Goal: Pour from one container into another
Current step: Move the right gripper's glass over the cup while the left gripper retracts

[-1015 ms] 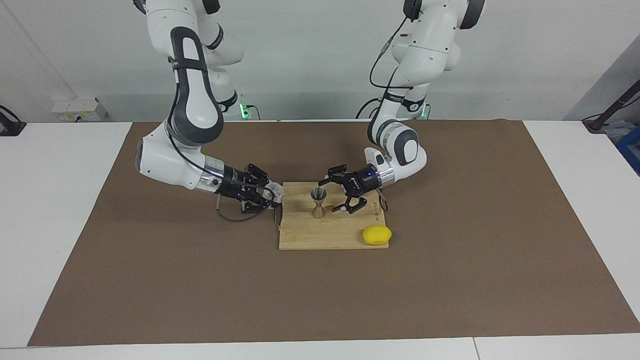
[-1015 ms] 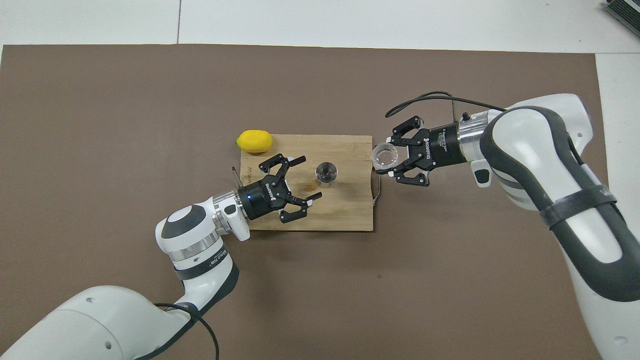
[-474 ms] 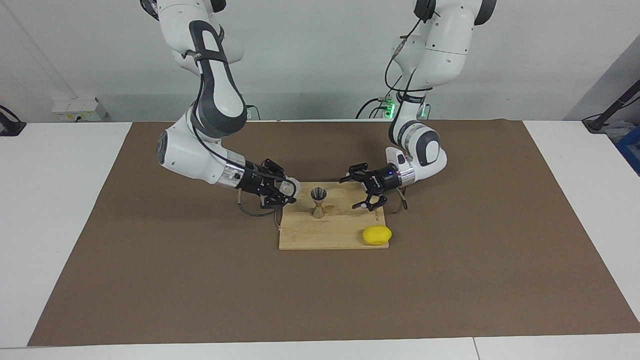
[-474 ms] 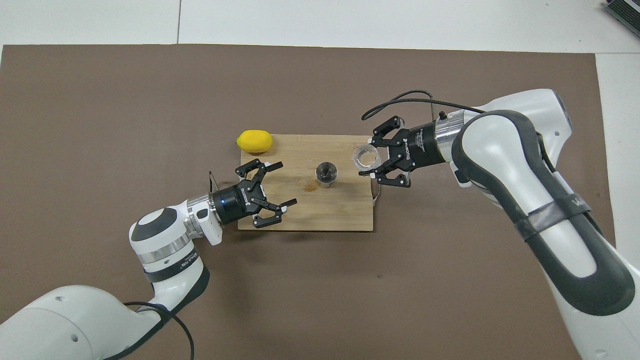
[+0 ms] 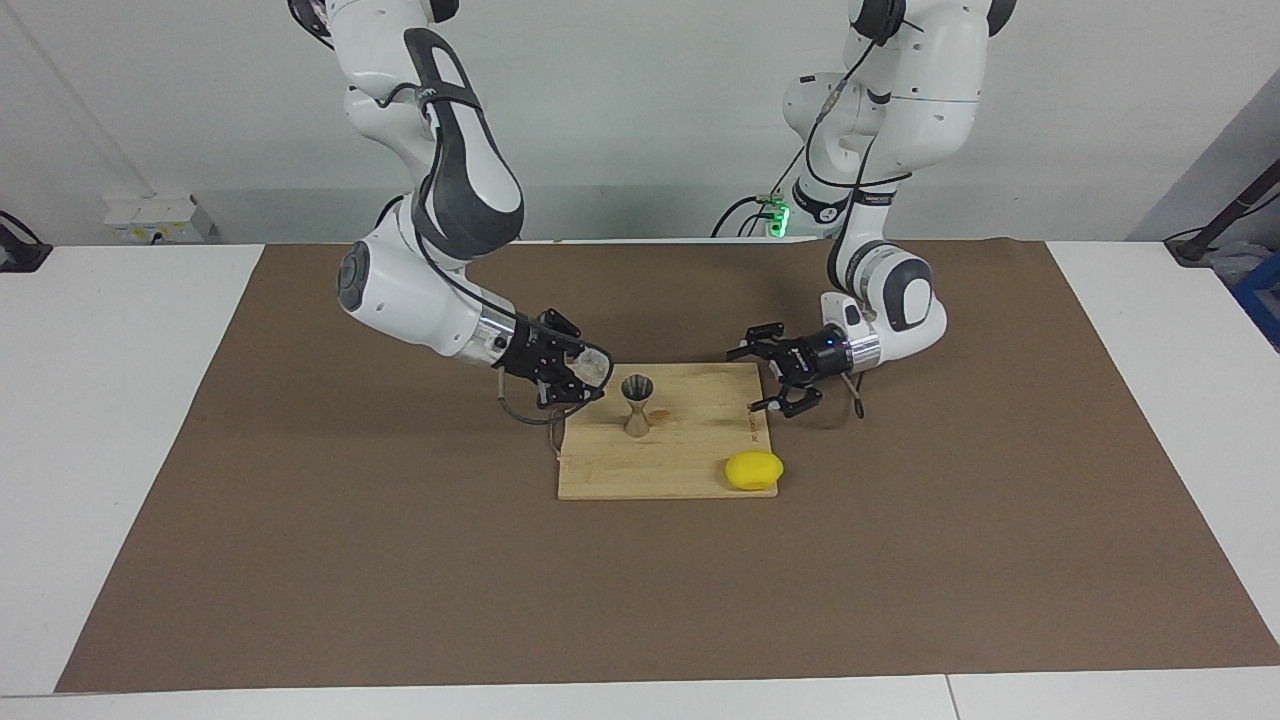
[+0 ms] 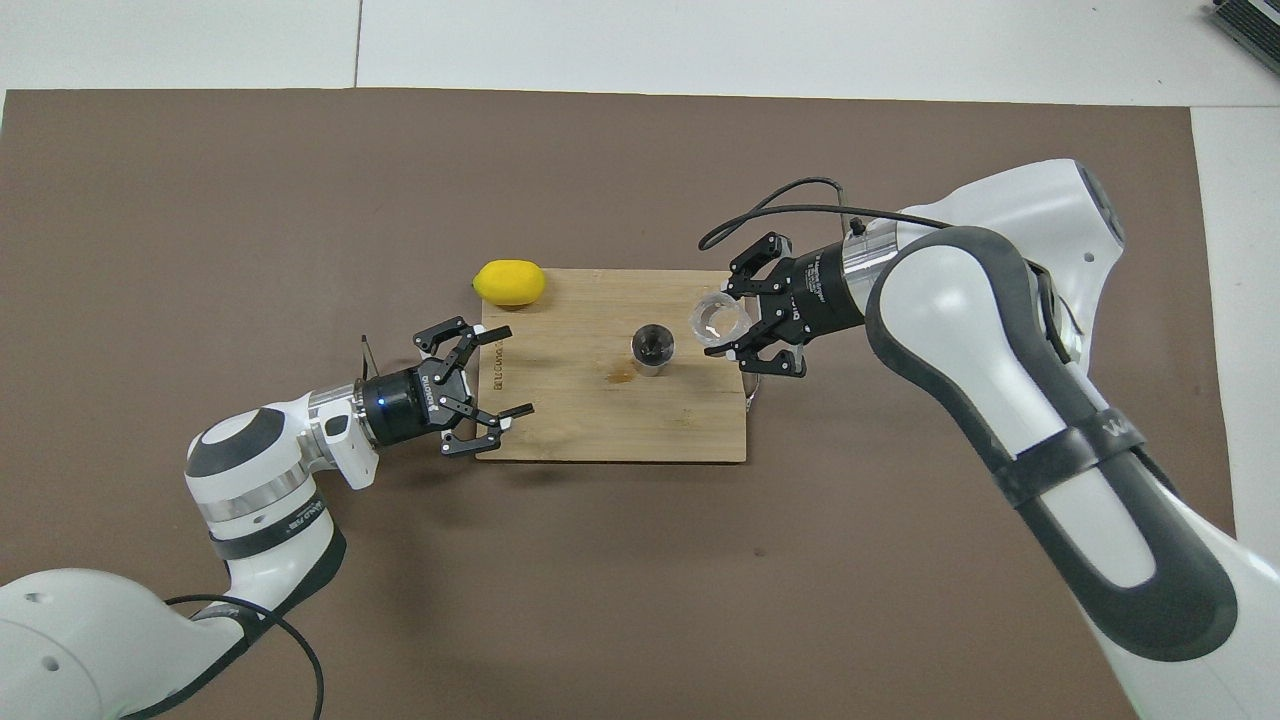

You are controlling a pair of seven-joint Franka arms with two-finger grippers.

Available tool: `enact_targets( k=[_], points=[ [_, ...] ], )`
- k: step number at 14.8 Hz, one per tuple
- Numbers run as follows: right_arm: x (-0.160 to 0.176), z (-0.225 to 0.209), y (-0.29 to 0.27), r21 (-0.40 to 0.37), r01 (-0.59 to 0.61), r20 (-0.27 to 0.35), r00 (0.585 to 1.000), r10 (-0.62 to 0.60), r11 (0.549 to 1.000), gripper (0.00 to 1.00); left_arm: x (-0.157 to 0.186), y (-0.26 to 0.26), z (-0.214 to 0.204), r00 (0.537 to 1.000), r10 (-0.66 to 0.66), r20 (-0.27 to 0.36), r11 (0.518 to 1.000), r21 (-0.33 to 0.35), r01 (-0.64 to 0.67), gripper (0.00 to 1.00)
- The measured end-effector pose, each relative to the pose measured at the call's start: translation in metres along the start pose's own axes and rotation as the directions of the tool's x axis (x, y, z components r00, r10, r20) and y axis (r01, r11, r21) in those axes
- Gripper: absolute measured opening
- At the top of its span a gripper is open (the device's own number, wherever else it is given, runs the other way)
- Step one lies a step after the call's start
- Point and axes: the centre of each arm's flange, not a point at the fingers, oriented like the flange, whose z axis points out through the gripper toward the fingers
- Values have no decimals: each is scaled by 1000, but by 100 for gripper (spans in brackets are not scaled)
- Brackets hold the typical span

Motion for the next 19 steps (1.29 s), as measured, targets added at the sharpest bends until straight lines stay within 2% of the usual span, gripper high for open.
enact_targets(
  k=[5,10,14,19],
  points=[
    [-20,1,2,5,5,-88,996,-5,1000,51,12,-9,-91,999,-4,37,998,-69,7,100],
    [-34,15,10,-9,21,-159,987,-22,1000,51,29,-20,-179,991,-3,130,992,-129,20,100],
    [-40,16,9,22,15,-212,977,-10,1000,51,61,-39,-240,959,34,280,984,-180,18,100],
    [-47,13,5,42,6,-223,975,4,999,51,100,-61,-271,879,83,470,972,-233,32,100]
  ],
)
